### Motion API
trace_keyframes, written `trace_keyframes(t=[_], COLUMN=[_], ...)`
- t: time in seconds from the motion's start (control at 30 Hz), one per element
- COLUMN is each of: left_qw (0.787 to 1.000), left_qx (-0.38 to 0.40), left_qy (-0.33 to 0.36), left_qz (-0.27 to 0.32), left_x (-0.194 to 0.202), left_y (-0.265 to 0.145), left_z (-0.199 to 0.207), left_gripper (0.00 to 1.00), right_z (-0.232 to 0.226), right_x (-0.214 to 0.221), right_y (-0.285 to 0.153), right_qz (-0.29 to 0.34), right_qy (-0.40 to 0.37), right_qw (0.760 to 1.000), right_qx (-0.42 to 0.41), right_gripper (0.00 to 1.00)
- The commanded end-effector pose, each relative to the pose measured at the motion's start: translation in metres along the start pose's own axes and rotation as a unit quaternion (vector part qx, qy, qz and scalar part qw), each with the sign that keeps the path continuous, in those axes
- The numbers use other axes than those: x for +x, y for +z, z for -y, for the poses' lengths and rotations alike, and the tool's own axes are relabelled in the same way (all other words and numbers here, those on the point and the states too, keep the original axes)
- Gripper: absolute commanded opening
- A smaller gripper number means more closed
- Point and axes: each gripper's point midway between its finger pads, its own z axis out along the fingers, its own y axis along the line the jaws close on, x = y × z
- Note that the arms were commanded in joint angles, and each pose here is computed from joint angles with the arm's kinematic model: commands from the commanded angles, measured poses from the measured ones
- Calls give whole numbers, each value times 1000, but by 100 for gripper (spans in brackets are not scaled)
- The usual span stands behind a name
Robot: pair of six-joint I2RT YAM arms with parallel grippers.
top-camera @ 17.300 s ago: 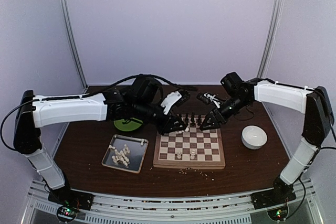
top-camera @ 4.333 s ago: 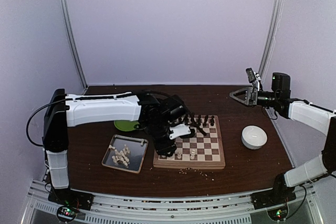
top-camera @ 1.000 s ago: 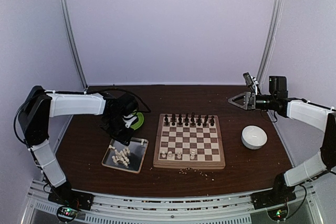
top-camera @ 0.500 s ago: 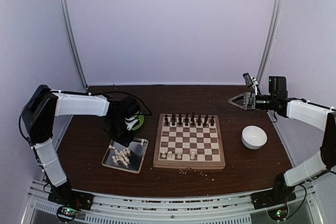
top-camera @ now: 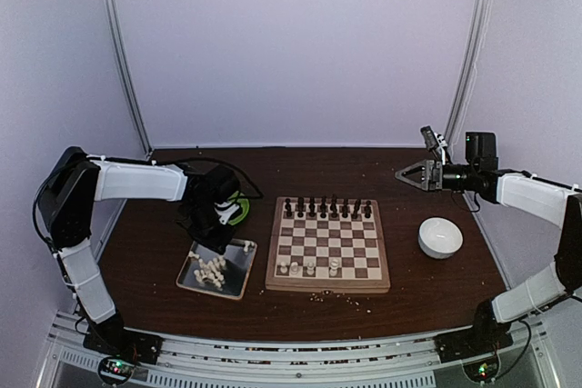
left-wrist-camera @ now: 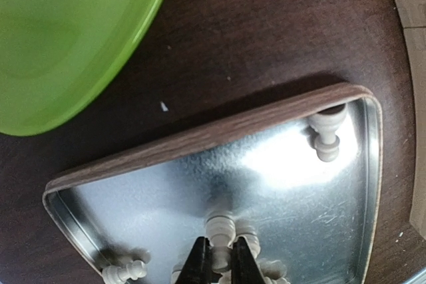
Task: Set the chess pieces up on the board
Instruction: Pick up the pawn from the storage box.
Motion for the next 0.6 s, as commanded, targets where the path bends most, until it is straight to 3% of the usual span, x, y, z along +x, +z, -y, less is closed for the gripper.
trace_keyframes(t=[0.0,0.33,0.57], left_qw=[997,985,963], left_qx=[64,129,194], left_qy=[-1,3,73], left_qz=[42,113,170], left_x=[-17,-45,-63], left_y=[4,-28,-71], left_z=[12,33,91], left_gripper=[0,0,0], right_z=[-3,-3,-1], right_x=[-8,-8,-8], right_y=[-3,-3,-3], right_qz=[7,8,7], right_qy=[-14,-15,-11], right_qw=[1000,1000,1000], right_qx=[-2,-2,-2], right_gripper=[70,70,70])
